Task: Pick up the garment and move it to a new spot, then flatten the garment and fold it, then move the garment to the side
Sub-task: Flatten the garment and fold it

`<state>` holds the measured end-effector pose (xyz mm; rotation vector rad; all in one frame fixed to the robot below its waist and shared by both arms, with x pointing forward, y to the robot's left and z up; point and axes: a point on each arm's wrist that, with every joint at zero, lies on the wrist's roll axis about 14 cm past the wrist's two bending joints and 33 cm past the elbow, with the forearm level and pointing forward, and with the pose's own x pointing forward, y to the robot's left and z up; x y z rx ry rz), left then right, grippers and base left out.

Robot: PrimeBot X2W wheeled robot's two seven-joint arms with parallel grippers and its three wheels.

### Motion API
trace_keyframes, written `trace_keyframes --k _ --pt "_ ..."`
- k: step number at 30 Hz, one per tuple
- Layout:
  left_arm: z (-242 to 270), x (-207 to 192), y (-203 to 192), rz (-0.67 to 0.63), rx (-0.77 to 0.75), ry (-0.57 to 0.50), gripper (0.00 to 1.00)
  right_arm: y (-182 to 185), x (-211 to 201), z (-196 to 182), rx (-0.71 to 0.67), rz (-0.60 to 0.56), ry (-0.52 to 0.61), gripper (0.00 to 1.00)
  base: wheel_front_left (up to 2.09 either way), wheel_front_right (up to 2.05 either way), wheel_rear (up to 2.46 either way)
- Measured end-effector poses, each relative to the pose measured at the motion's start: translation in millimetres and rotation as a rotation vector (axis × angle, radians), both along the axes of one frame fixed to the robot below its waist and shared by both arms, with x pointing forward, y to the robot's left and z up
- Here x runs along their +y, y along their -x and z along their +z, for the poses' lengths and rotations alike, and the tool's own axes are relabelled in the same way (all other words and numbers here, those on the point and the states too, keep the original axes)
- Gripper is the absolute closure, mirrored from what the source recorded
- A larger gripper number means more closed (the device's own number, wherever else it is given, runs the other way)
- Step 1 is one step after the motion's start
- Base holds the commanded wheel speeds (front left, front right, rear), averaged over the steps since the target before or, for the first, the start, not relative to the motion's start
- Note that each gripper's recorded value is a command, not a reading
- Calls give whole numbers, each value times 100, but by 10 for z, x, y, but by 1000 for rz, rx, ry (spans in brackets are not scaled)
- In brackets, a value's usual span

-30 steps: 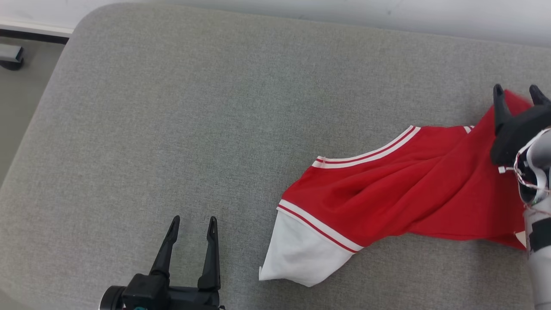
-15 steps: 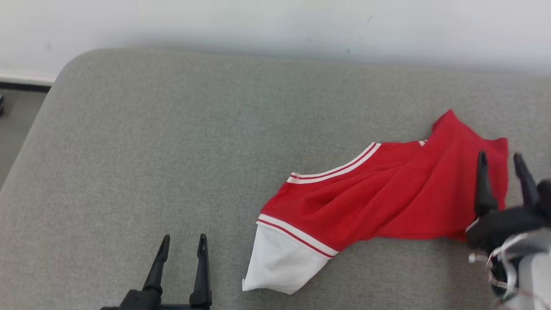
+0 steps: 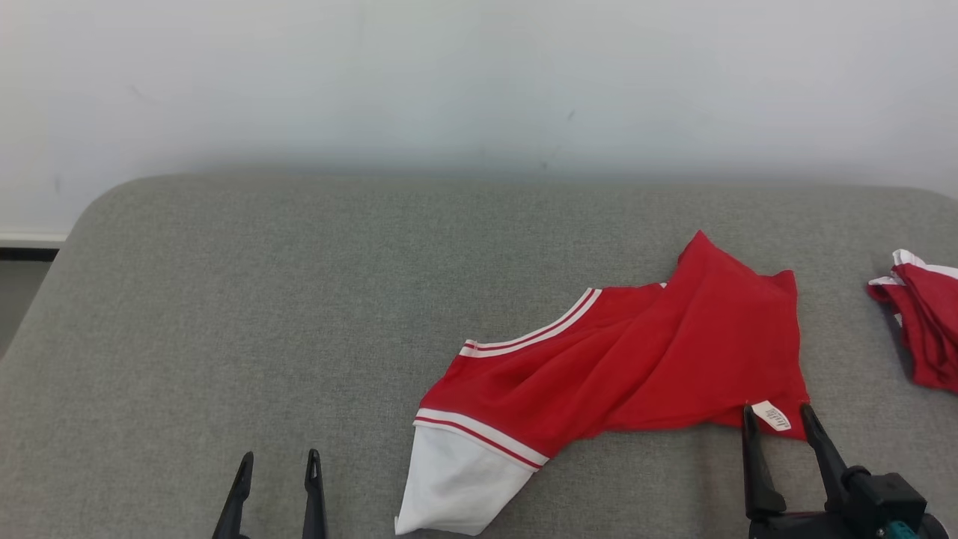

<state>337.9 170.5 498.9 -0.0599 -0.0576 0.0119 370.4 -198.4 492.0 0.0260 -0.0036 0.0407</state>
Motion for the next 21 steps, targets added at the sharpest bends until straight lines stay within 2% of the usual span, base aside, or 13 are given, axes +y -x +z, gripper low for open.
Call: trace_keyframes --k 11,21 --pt "-154 -116 102 -61 44 -4 0 343 -238 -139 46 -84 -2 0 0 0 0" --pt "-282 -210 106 -99 85 -1 0 442 -330 -176 59 -125 -20 0 0 0 0"
